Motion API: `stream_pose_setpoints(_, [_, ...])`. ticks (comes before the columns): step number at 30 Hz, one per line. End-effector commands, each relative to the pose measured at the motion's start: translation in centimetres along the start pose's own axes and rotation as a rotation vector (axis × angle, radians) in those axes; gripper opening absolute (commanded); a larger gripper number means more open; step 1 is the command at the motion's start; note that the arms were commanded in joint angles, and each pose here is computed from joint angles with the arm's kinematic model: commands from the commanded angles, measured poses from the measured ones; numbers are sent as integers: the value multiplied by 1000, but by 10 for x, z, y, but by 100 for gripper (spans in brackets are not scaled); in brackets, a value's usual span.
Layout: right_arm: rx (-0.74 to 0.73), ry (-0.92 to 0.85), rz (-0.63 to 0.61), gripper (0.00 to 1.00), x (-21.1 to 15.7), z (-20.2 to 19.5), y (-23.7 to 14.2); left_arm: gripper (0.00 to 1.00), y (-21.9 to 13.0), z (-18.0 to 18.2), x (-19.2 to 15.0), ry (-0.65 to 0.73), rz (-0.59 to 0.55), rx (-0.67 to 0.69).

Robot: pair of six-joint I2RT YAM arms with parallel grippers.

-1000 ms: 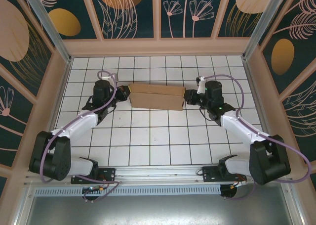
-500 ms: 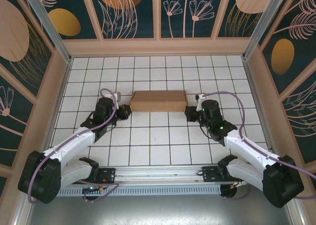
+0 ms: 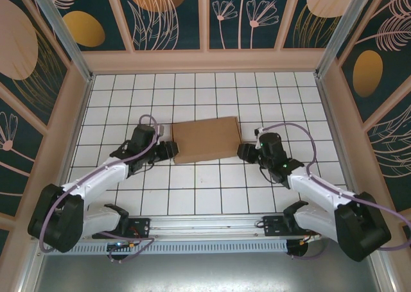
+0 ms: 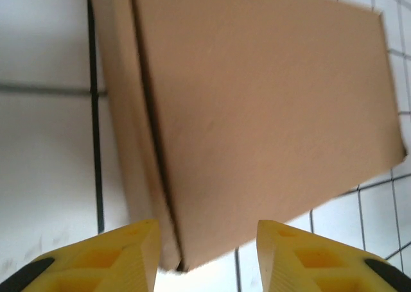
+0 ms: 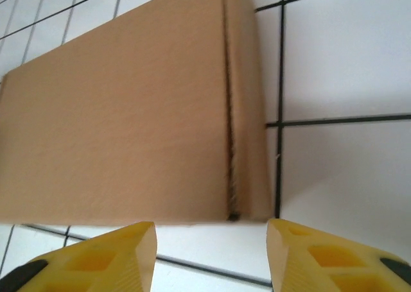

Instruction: Fold the paper box

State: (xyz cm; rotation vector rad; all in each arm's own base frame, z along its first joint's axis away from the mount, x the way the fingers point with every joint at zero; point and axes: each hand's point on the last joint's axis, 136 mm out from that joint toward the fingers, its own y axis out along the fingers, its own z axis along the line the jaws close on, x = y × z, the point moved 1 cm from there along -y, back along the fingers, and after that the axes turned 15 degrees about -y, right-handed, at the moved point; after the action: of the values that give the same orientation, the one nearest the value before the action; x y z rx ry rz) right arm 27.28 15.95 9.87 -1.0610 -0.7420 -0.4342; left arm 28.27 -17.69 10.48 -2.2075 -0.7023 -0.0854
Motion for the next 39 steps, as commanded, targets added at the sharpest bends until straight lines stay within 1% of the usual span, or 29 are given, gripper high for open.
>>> stream_pose_setpoints(1, [13, 0, -24, 50, 25, -5, 10, 44, 13, 6, 18, -15, -31, 34])
stream_pose_setpoints(3, [24, -13, -12, 49, 29, -5, 21, 41, 24, 6, 22, -35, -16, 13])
stream_pose_setpoints(7, [54, 3, 17, 45, 32, -7, 47, 31, 50, 11, 19, -74, 30, -2])
stream_pose_setpoints(10, [75, 19, 46, 39, 32, -8, 69, 26, 67, 12, 29, -69, 25, 12])
stream_pose_setpoints(13, [53, 21, 68, 31, 37, -15, 88, 23, 82, 0, 51, -76, 0, -8])
stream_pose_setpoints(14, [46, 25, 64, 29, 41, -19, 93, 22, 85, -5, 61, -66, -19, -10])
stream_pose_setpoints(17, [54, 50, 69, 26, 52, -28, 110, 22, 107, 3, 79, -65, -15, 45])
stream_pose_setpoints(18, [55, 49, 82, 26, 53, -28, 116, 21, 112, 11, 79, -77, -7, 69])
stream_pose_setpoints(19, [57, 49, 88, 27, 56, -28, 121, 21, 113, 7, 91, -80, -25, 59])
stream_pose_setpoints(20, [55, 54, 91, 27, 58, -29, 125, 20, 114, 8, 96, -83, -33, 63])
stream_pose_setpoints(26, [65, 73, 78, 29, 64, -26, 129, 24, 110, 6, 118, -55, -72, 81])
stream_pose_setpoints(27, [71, 73, 78, 31, 65, -25, 129, 26, 109, 5, 119, -52, -78, 82])
stream_pose_setpoints(28, [72, 72, 77, 35, 66, -24, 129, 31, 108, 5, 121, -47, -81, 86])
stream_pose_setpoints(30, [39, 78, 66, 48, 71, -28, 124, 44, 102, 6, 127, -43, -106, 112])
stream_pose_setpoints(32, [4, 62, 0, 59, 91, -31, 108, 64, 87, 0, 139, -24, -151, 119])
stream_pose_setpoints(33, [-6, 51, -41, 64, 102, -30, 98, 77, 76, -8, 147, -8, -183, 111])
stream_pose_setpoints(34, [-17, 34, -89, 80, 117, -29, 86, 99, 61, -19, 156, 17, -229, 95])
stream_pose_setpoints(35, [-22, 11, -131, 99, 133, -26, 73, 99, 42, -33, 165, 51, -288, 73])
stream_pose_setpoints(37, [-48, -47, -207, 99, 163, -21, 49, 99, 5, -58, 178, 124, -406, 13])
stream_pose_setpoints(39, [-97, -107, -289, 99, 187, -18, 21, 99, -40, -79, 181, 216, -556, -78])
